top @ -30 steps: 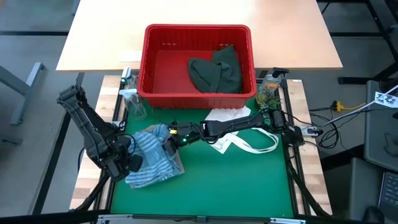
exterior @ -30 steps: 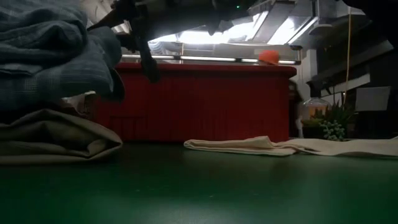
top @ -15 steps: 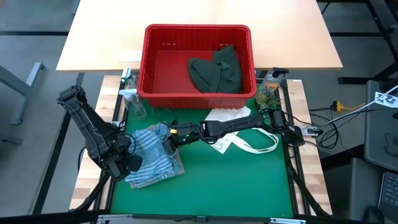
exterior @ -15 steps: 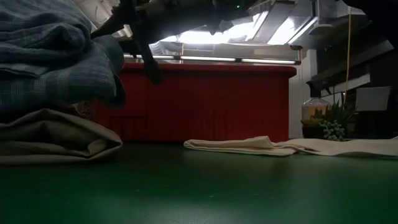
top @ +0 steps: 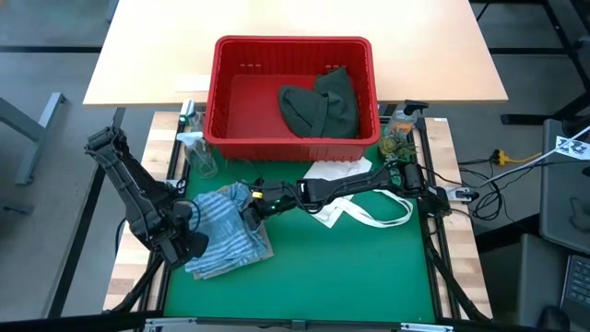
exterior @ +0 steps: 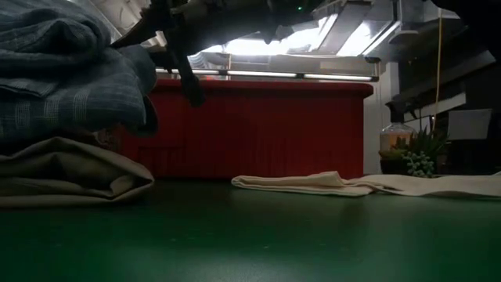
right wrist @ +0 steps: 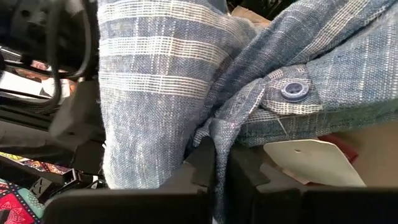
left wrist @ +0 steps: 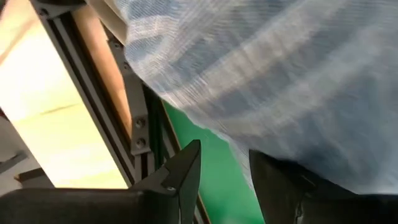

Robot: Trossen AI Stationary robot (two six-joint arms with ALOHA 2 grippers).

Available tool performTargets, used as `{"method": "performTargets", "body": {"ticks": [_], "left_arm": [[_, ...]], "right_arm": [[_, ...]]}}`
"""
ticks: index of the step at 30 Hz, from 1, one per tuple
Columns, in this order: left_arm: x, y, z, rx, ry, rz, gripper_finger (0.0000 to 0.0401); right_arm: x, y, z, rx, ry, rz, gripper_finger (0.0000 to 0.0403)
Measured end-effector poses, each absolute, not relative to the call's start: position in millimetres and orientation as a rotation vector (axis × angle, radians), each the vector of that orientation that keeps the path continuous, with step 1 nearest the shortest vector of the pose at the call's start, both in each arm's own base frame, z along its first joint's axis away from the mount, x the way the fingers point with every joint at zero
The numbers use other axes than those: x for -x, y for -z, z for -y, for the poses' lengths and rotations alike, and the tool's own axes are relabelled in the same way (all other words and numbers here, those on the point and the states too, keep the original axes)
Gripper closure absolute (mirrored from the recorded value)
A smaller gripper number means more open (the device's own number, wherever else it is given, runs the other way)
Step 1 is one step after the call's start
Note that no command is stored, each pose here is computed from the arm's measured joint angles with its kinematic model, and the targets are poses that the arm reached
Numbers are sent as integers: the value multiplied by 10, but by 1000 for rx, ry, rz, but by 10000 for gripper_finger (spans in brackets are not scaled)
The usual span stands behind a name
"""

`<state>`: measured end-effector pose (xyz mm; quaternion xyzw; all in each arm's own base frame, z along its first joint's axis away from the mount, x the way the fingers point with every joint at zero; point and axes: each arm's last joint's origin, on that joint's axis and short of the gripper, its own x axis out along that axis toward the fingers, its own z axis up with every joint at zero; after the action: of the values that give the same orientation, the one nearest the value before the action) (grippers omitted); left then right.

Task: Fold Laundry from Bin
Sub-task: Stack the folded blue polo shirt on top of the gray shorts

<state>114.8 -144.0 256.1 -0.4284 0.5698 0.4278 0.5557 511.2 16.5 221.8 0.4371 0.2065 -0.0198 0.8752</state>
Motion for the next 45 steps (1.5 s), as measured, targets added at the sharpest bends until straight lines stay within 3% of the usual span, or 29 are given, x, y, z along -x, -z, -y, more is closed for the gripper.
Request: {"method": "performTargets", "body": {"ticks": [15,31,38,45], "left_arm": [[-1077,-2902,1644,1056,-805,-1365,289],[-1100,-2919,1678,1012,-696,-1114,290],[-1102,-2919,1636,938,-692,-1052,290],[-1083,-2914,1604,903,-718,-1055,290]], "right_arm": [[-5081,-2165,-34,-899,66,-497,246],[-4979,-2129,545,-864,97,-580,253],[-4824,-2505,525,-716,69,-559,253],[-4818,-2799,164,-530,-90,-442,253]]}}
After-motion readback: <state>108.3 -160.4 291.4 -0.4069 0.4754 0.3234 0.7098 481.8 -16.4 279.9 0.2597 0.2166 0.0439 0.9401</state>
